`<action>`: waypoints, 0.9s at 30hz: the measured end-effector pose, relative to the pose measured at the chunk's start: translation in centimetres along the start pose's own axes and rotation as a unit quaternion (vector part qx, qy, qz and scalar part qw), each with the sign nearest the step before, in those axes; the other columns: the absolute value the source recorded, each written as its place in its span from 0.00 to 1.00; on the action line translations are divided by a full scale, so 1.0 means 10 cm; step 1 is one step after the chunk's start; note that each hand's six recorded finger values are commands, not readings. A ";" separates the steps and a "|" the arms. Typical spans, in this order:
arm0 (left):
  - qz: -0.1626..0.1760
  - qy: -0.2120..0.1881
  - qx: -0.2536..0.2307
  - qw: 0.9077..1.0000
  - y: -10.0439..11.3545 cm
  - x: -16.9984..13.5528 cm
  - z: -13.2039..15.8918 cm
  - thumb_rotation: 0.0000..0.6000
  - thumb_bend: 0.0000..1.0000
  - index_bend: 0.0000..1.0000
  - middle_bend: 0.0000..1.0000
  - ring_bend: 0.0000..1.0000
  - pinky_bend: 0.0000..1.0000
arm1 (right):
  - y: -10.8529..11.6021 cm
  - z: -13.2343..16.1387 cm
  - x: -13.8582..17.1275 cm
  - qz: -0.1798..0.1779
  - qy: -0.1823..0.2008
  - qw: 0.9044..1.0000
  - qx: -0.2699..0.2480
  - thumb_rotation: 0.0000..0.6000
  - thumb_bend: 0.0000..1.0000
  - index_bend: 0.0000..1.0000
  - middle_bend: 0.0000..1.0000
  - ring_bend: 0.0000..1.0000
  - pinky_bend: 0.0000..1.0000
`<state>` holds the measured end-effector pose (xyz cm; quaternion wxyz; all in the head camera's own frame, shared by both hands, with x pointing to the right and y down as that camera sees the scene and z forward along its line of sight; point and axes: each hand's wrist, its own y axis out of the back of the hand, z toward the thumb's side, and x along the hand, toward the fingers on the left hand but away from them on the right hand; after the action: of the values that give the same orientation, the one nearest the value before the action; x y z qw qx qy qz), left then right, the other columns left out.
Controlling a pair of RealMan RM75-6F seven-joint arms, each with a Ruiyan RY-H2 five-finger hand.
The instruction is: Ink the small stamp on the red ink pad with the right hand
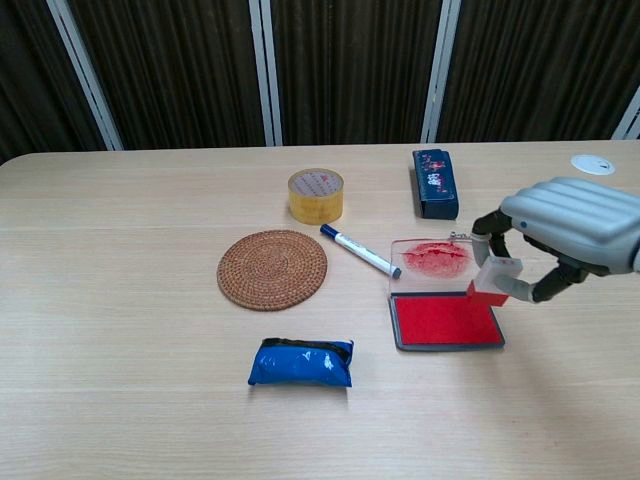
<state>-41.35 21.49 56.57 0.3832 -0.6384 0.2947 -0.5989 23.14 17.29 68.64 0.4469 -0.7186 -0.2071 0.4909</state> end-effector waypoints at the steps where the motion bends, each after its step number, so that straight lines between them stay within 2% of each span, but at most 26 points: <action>1: 0.000 -0.001 0.000 1.000 0.00 0.00 0.00 1.00 0.00 0.00 0.00 0.00 0.00 | -0.03 -0.02 0.02 0.004 -0.001 1.000 0.000 1.00 0.46 0.56 0.63 0.94 1.00; 12: -0.002 -0.003 0.002 1.000 -0.01 0.00 0.02 1.00 0.00 0.00 0.00 0.00 0.00 | -0.36 -0.29 0.14 0.036 -0.023 0.999 0.007 1.00 0.46 0.56 0.63 0.93 1.00; 20: -0.002 -0.002 0.001 1.000 -0.01 0.00 0.02 1.00 0.00 0.00 0.00 0.00 0.00 | -0.45 -0.36 0.17 0.041 -0.029 0.999 0.009 1.00 0.46 0.54 0.62 0.94 1.00; 27: -0.004 -0.003 0.002 1.000 -0.02 0.00 0.02 1.00 0.00 0.00 0.00 0.00 0.00 | -0.48 -0.41 0.18 0.050 -0.036 0.998 0.008 1.00 0.37 0.49 0.58 0.93 1.00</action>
<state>-41.14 21.61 56.72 0.3828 -0.6407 0.2900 -0.5991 28.27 19.31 72.27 0.4196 -0.7067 -0.1830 0.5395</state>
